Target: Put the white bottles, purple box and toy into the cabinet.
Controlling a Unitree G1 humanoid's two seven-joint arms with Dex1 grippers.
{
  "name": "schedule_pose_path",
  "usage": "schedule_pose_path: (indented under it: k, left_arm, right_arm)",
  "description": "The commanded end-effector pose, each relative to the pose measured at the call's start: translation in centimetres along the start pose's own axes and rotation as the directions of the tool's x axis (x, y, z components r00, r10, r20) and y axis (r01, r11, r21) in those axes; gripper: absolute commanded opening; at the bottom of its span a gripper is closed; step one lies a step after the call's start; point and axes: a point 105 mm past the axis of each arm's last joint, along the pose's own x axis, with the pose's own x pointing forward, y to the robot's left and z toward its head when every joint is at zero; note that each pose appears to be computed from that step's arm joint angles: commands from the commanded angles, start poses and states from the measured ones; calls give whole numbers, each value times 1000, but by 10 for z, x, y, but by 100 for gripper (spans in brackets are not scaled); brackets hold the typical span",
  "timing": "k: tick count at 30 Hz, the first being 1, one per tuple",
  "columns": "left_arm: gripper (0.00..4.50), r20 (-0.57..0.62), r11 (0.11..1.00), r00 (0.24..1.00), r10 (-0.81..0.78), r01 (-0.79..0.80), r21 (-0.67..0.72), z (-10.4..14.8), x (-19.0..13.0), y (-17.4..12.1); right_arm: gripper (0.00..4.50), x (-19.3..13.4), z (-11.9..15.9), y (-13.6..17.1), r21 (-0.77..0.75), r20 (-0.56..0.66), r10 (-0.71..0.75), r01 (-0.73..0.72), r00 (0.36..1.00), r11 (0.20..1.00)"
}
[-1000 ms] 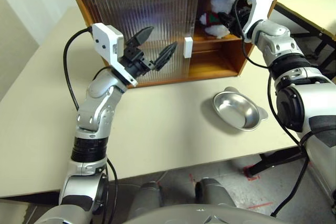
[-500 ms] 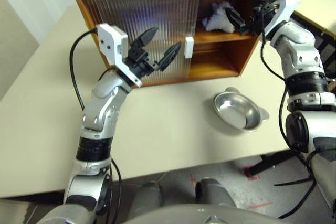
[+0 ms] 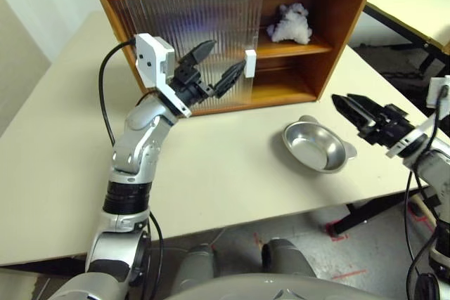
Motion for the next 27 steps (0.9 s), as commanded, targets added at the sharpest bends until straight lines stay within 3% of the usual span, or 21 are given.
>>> schedule_pose_path:
  k: [1,10,20,27]
  left_arm:
    - [450,-12,1000,1000,-11,11,-7,-3,1,-1]
    - [450,-14,1000,1000,-1,1,2,0,-1,0]
    - [450,-23,1000,1000,15,-15,10,1,-5,3]
    - [450,-23,1000,1000,19,-19,15,3,-5,4]
  right_arm:
    - [448,-9,0,-13,211,60,-51,37,997,977]
    - [448,-34,-20,-52,556,102,-204,114,974,823]
    - [448,-52,-57,-70,639,17,-250,182,968,747]
    - [448,-49,-72,-58,661,-31,-222,187,975,727]
